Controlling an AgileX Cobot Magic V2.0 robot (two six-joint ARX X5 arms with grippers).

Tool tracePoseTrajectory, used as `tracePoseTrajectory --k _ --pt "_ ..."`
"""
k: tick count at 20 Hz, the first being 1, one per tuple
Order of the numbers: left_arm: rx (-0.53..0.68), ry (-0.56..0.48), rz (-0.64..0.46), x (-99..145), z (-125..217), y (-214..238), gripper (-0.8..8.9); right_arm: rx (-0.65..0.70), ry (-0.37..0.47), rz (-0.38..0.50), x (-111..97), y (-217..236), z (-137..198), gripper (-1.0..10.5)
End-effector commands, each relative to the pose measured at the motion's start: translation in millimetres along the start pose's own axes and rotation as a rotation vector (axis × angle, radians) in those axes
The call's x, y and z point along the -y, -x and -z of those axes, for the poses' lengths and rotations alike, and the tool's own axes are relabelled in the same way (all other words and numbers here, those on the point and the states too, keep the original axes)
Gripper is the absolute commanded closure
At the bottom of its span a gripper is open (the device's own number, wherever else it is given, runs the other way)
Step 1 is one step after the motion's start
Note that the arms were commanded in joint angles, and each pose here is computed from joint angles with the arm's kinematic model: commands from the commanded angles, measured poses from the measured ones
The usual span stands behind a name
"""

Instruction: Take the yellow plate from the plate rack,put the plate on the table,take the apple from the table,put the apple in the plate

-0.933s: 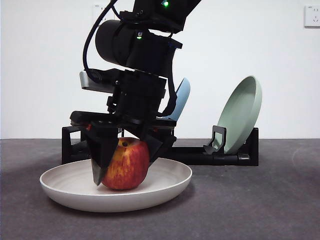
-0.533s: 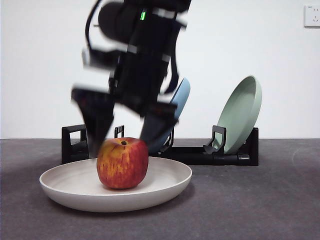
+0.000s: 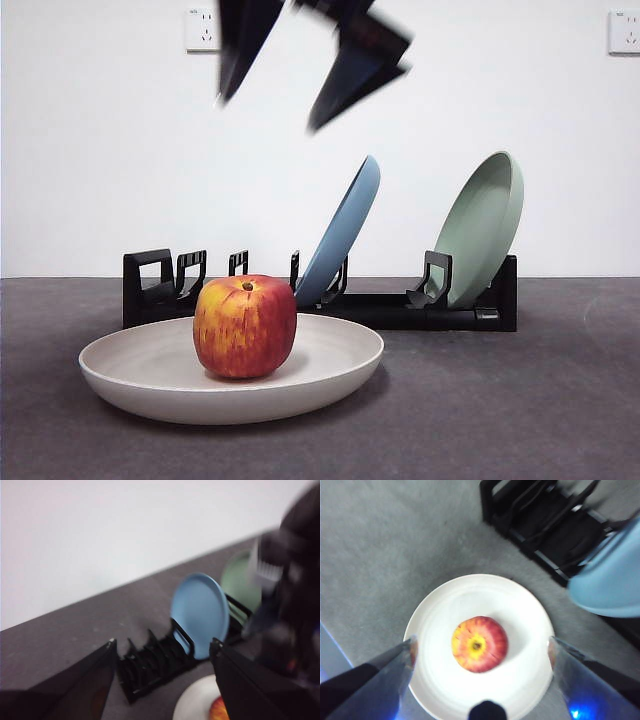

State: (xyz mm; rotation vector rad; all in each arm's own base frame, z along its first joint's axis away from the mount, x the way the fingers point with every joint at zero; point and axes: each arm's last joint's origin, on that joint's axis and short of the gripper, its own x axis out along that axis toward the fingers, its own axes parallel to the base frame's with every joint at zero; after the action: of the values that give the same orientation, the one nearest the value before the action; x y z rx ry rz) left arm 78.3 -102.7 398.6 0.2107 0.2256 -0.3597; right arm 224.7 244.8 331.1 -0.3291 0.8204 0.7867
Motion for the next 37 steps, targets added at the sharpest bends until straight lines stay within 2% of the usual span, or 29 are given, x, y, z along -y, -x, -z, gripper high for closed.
tracePoseTrajectory --k 1,2,3,4,5,7,11,13,15,19,22,25,28,33,37 --pt "-0.043 -0.099 0.03 17 1 -20 5.17 0.026 -0.027 0.024 9 25 2 5.1" --pt "-0.059 -0.131 0.043 23 1 -26 5.61 0.029 -0.035 0.031 12 33 4 5.1" --pt "-0.09 -0.191 0.071 33 3 -37 6.85 0.029 -0.049 0.045 17 47 8 5.2" --pt "-0.113 -0.231 0.095 40 5 -45 7.93 0.024 -0.056 0.057 21 58 12 5.7" --pt "-0.137 -0.267 0.122 48 8 -53 8.22 0.012 -0.054 0.071 26 70 17 7.2" --pt "-0.175 -0.324 0.189 57 12 -66 8.23 -0.014 -0.055 0.094 33 89 27 9.6" --pt "-0.229 -0.439 0.408 55 20 -82 8.23 -0.023 -0.107 0.147 48 121 44 9.6" --pt "-0.261 -0.444 0.459 46 23 -88 8.22 0.011 -0.135 0.179 54 135 49 9.6" --pt "-0.29 -0.373 0.421 31 24 -96 8.22 0.07 -0.152 0.215 60 149 52 9.6" --pt "-0.286 -0.137 0.305 -5 23 -113 8.22 0.233 -0.18 0.288 67 173 57 9.6" --pt "-0.244 -0.047 0.236 -19 34 -119 8.22 0.327 -0.183 0.323 70 173 69 9.6" --pt "-0.221 0.027 0.195 -23 56 -120 8.22 0.349 -0.195 0.325 70 154 88 9.6" --pt "-0.171 0.095 0.175 -22 80 -114 8.22 0.372 -0.258 0.312 70 124 115 9.6" --pt "-0.114 0.193 0.066 -23 121 -95 8.22 0.417 -0.338 0.297 68 74 171 9.6" --pt "-0.09 0.241 0.031 -23 146 -80 8.22 0.44 -0.37 0.278 63 48 205 9.6"
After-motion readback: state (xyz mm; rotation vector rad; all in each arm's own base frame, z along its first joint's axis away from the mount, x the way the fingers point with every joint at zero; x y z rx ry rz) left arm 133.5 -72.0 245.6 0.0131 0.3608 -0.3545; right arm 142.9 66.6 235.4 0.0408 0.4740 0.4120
